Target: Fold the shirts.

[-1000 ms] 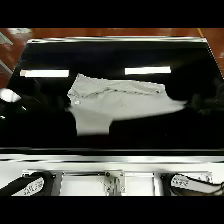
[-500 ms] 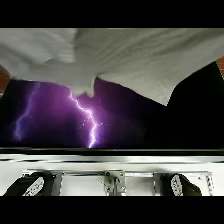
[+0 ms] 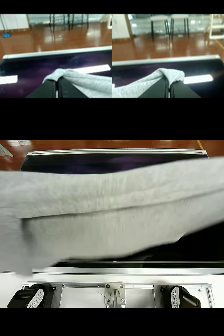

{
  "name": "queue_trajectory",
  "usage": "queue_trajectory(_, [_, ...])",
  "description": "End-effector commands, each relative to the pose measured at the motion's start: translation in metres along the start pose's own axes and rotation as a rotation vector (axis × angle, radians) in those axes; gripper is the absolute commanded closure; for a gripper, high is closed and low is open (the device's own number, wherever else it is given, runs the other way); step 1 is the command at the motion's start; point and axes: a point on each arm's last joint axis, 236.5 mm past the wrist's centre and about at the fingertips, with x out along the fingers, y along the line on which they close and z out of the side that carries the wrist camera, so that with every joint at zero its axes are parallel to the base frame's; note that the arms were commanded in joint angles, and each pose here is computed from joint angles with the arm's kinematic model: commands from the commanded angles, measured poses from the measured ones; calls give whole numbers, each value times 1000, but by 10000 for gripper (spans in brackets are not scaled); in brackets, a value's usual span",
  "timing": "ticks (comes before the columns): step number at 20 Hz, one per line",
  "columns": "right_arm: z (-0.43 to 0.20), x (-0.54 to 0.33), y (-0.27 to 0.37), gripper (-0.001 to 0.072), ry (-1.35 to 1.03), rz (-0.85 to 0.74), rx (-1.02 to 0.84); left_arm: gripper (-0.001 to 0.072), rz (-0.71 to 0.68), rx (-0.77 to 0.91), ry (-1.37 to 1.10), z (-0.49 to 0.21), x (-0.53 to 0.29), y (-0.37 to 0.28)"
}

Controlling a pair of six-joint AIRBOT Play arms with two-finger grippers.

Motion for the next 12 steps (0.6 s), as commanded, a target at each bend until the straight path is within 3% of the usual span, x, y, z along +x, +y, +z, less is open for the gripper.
queue_trajectory(1, [-44, -10, -16, 655, 187, -82, -10, 677, 20, -6, 114, -29, -8, 3])
queue_trajectory(6, [-87, 10, -38, 656, 405, -93, 20, 677, 7, -31, 234, -51, 21, 7])
queue_trajectory(12, [-204, 80, -68, 658, 883, 37, 236, 676, -39, -129, 617, -164, 142, 24])
